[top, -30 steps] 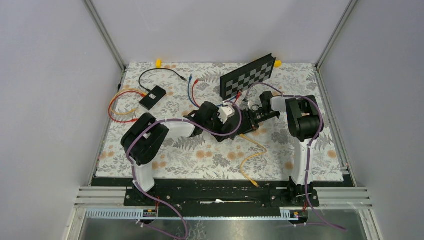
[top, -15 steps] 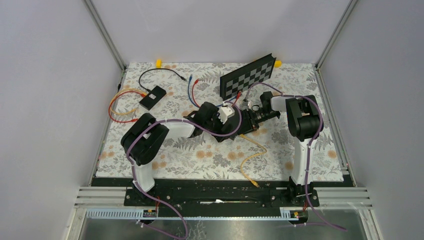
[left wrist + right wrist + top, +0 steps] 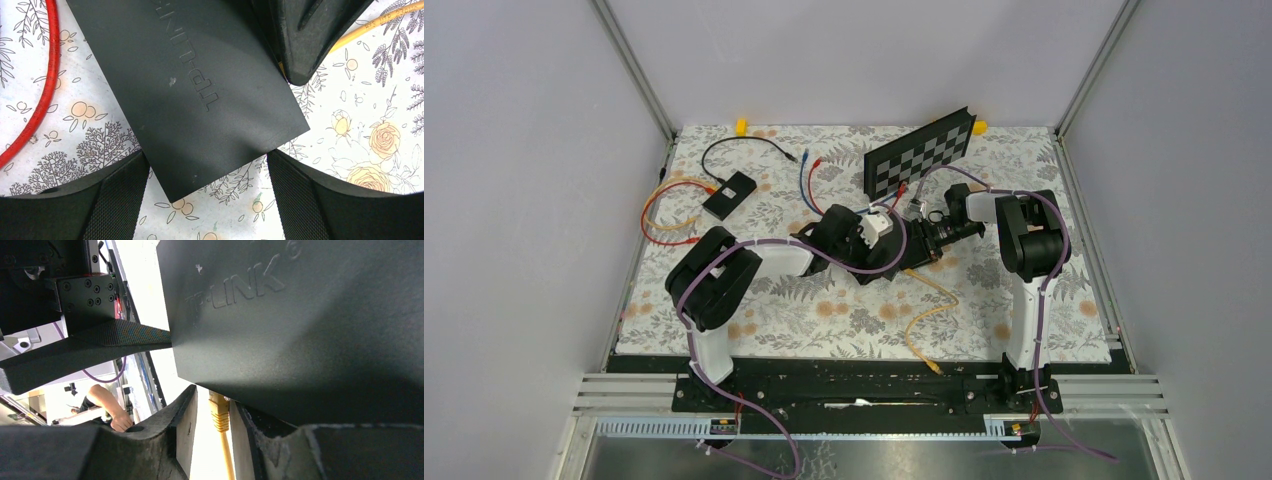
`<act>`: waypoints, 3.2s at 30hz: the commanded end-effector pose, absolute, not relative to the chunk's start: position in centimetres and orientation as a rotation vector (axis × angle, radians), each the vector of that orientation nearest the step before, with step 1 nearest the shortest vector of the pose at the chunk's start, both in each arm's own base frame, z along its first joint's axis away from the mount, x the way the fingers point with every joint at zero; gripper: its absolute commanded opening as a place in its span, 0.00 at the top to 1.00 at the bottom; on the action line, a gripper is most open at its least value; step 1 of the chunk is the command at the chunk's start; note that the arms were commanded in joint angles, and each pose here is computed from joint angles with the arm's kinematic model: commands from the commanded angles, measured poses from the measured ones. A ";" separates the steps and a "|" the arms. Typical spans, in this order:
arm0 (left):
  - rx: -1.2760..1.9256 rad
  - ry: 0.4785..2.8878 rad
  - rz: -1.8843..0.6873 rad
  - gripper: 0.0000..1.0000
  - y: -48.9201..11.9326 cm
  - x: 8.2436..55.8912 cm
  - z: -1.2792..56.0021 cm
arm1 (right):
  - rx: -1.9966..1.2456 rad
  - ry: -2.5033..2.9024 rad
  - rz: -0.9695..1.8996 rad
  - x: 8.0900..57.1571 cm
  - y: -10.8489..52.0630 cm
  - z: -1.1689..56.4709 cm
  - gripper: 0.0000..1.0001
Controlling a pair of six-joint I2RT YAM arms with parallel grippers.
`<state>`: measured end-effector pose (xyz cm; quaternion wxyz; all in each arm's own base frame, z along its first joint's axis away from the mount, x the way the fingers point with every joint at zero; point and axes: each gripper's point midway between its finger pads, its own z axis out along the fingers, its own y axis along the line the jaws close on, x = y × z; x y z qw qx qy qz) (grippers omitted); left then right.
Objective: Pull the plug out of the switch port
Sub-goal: Pull the connector from the switch port.
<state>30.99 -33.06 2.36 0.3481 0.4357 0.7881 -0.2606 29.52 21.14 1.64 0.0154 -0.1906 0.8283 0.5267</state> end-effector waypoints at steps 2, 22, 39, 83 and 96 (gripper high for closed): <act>1.161 2.082 -0.768 0.14 -33.4 28.7 1.8 | -0.596 2.683 1.607 28.1 20.6 -0.3 0.64; 1.154 2.061 -0.772 0.14 -33.5 28.6 2.2 | -0.596 2.687 1.601 28.1 20.5 -0.4 0.70; 1.166 2.004 -0.746 0.10 -33.4 28.6 3.3 | -0.582 2.703 1.603 28.1 20.5 -0.6 0.89; 1.271 1.706 -0.294 0.04 -37.7 28.3 4.9 | -0.592 2.698 1.625 28.0 20.5 -0.5 1.00; 1.225 1.752 -0.223 0.17 -37.2 29.5 3.8 | -0.606 2.695 1.670 27.7 20.6 -0.2 1.00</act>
